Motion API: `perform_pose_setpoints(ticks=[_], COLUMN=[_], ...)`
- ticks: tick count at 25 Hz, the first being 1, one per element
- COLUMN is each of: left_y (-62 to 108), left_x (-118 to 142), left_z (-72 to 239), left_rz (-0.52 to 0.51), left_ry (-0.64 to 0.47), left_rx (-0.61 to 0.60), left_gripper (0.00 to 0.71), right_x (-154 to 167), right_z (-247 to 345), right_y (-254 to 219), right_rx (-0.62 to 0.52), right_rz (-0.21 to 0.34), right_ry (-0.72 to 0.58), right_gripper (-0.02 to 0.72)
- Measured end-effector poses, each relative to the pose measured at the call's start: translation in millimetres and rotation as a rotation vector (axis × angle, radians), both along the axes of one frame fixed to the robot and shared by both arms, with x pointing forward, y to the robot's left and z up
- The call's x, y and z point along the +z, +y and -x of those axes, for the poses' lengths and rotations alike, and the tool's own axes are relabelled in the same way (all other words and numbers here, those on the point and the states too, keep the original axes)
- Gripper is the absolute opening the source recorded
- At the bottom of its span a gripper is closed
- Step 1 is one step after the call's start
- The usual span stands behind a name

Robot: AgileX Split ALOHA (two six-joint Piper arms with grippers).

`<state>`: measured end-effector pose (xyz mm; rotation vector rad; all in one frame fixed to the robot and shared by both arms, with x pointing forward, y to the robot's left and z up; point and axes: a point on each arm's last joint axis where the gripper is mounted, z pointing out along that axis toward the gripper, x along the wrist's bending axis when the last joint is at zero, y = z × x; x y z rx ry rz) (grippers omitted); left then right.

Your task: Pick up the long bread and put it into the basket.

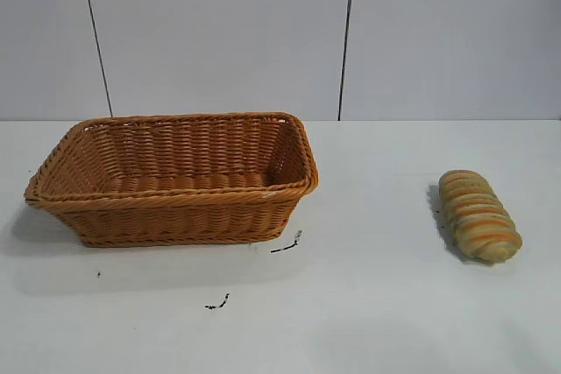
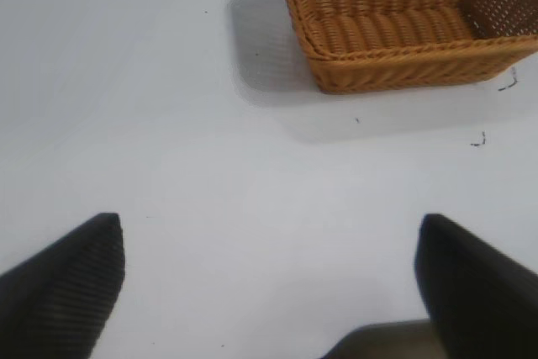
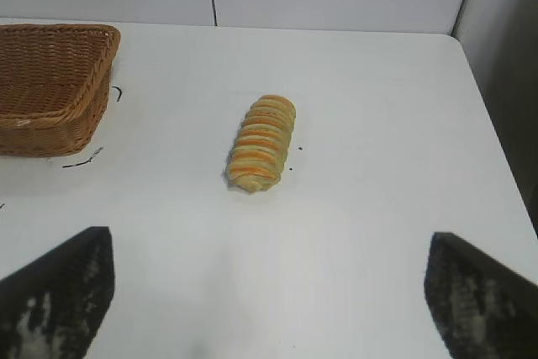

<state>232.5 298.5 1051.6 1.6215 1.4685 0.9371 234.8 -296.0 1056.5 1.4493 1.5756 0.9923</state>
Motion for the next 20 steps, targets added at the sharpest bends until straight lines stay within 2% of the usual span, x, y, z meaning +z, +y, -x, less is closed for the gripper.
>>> perform_pose_setpoints(ticks=[12, 16, 20], left_y=[0.0, 0.0, 0.0], left_x=[0, 0, 0], left_z=[0, 0, 0], left_rz=[0.000, 0.000, 0.000], left_ry=[0.000, 0.000, 0.000], left_rx=[0.000, 0.000, 0.000], left_gripper=[0.692, 0.692, 0.692], right_x=[0, 9, 26], right_z=[-1, -18, -56], right_y=[0, 0, 0], right_rx=[0.000, -0.002, -0.005], right_rz=[0.000, 0.006, 0.015], right_ry=[0.005, 0.100, 0.262], right_gripper=[0.689, 0.689, 0.689])
